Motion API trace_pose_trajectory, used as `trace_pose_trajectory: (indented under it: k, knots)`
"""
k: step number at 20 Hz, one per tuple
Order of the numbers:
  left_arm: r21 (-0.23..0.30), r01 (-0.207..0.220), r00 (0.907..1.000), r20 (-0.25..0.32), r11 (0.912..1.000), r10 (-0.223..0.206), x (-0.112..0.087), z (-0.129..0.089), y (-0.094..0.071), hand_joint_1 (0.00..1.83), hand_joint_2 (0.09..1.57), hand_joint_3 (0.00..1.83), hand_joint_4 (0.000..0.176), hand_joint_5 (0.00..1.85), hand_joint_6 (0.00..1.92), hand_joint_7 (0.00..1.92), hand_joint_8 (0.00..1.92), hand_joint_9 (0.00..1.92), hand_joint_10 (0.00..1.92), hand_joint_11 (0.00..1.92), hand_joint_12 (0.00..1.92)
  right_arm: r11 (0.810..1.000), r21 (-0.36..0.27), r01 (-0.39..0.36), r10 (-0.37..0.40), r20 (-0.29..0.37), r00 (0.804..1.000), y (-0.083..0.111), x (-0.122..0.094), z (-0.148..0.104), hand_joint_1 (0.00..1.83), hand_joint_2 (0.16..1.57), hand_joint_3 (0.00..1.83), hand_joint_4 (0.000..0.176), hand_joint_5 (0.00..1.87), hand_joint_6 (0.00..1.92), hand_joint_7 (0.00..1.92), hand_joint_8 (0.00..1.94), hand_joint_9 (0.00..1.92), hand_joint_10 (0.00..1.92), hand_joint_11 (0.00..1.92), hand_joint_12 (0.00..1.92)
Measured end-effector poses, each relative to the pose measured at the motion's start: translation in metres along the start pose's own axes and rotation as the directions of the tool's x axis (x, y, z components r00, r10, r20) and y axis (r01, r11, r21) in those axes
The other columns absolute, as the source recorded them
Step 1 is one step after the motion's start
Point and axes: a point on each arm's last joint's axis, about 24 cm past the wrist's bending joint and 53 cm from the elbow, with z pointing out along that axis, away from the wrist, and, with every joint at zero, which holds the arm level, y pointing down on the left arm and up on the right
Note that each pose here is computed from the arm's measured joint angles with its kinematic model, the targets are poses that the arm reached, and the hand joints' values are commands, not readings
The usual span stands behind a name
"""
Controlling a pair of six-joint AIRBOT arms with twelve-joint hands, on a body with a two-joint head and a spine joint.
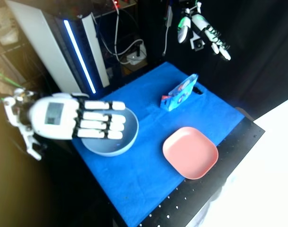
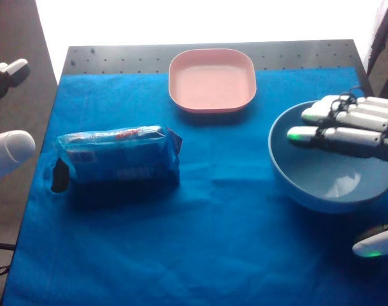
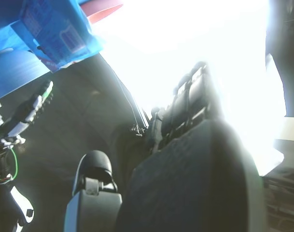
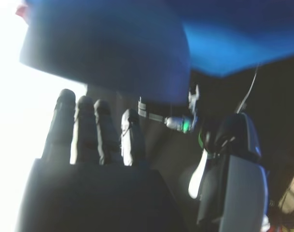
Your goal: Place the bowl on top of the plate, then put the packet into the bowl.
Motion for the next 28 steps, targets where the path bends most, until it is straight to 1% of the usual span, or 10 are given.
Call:
trace_pose_trajectory:
  k: [2,4,5,8,12,21,22,24,25,28]
  knots:
    - [-0.001,0.001,1.0,0.001,1.0,-0.001,0.0,0.0,0.0,0.0,1.16,0.0,0.146,0.01,0.0,0.0,0.0,0.0,0.0,0.0,0.0,1.0,0.012,0.022,-0.022,-0.023,1.0,-0.003,0.003,0.001,0.46,0.89,0.02,0.127,0.05,0.01,0.03,0.01,0.05,0.01,0.06,0.03]
    - [-0.001,0.001,1.0,0.0,1.0,-0.001,0.0,0.0,0.0,0.0,1.17,0.01,0.131,0.02,0.0,0.0,0.0,0.0,0.0,0.0,0.0,0.999,0.034,0.029,-0.028,-0.029,0.999,-0.01,0.002,0.001,0.51,0.91,0.0,0.064,0.16,0.01,0.13,0.01,0.16,0.01,0.13,0.07]
    - [0.0,0.002,1.0,0.0,1.0,-0.002,0.0,0.0,0.0,0.0,1.17,0.01,0.123,0.02,0.0,0.0,0.0,0.0,0.0,0.0,0.0,0.998,0.049,0.033,-0.032,-0.034,0.999,-0.014,0.002,0.0,0.55,0.96,0.0,0.005,0.32,0.01,0.3,0.01,0.31,0.02,0.23,0.14]
    - [-0.004,0.007,1.0,-0.007,1.0,-0.007,0.004,0.0,0.001,0.0,1.17,0.0,0.137,0.01,0.0,0.0,0.0,0.0,0.0,0.0,0.0,0.997,0.072,0.038,-0.034,-0.049,0.998,-0.023,0.007,0.003,0.69,1.05,0.01,0.0,0.77,0.02,0.82,0.02,0.83,0.03,0.53,0.6]
    - [-0.009,0.011,0.9999,-0.007,0.9999,-0.011,0.004,0.0,0.002,0.0,1.17,0.01,0.141,0.01,0.0,0.0,0.0,0.0,0.0,0.0,0.0,0.997,0.07,0.035,-0.032,-0.048,0.998,-0.024,0.008,0.008,0.79,1.09,0.0,0.0,1.13,0.04,1.17,0.03,1.14,0.08,0.7,0.97]
    - [-0.012,0.026,0.9996,-0.008,0.9996,-0.026,0.007,0.0,0.005,0.0,1.19,0.01,0.147,0.0,0.0,0.0,0.0,0.0,0.0,0.0,0.0,0.999,0.029,0.035,-0.034,-0.017,0.999,-0.017,0.001,0.02,0.58,1.26,0.01,0.0,1.31,0.09,1.39,0.02,1.35,0.06,0.84,1.07]
    - [-0.013,0.027,0.9996,-0.011,0.9996,-0.027,0.007,0.0,0.005,0.0,1.2,0.01,0.133,0.01,0.0,0.0,0.0,0.0,0.0,0.0,0.0,0.999,0.019,0.042,-0.042,-0.017,0.999,-0.014,0.001,0.023,0.53,1.28,0.01,0.0,1.33,0.32,1.51,0.05,1.43,0.22,0.92,1.18]
    - [-0.011,0.027,0.9996,-0.011,0.9996,-0.027,0.007,0.0,0.004,0.0,1.2,0.01,0.131,0.0,0.0,0.0,0.0,0.0,0.0,0.0,0.0,0.998,-0.004,0.062,-0.062,-0.018,0.998,-0.007,-0.001,0.03,0.44,1.32,0.0,0.0,1.12,1.4,1.39,1.29,1.4,1.56,1.15,1.79]
    - [-0.01,0.027,0.9996,-0.01,0.9996,-0.027,0.007,0.0,0.004,0.0,1.21,0.01,0.132,0.01,0.0,0.0,0.0,0.0,0.0,0.0,0.0,0.997,-0.023,0.08,-0.081,-0.021,0.997,-0.001,-0.001,0.037,0.25,1.39,0.01,0.0,1.08,1.9,1.54,1.91,1.7,1.91,1.63,1.92]
    - [-0.008,0.027,0.9996,-0.007,0.9996,-0.027,0.006,0.0,0.004,0.0,1.22,0.01,0.144,0.0,0.0,0.0,0.0,0.0,0.0,0.0,0.0,0.994,-0.011,0.111,-0.112,-0.075,0.991,-0.006,0.015,0.044,0.03,1.49,0.01,0.0,1.06,1.92,1.53,1.9,1.65,1.92,1.65,1.92]
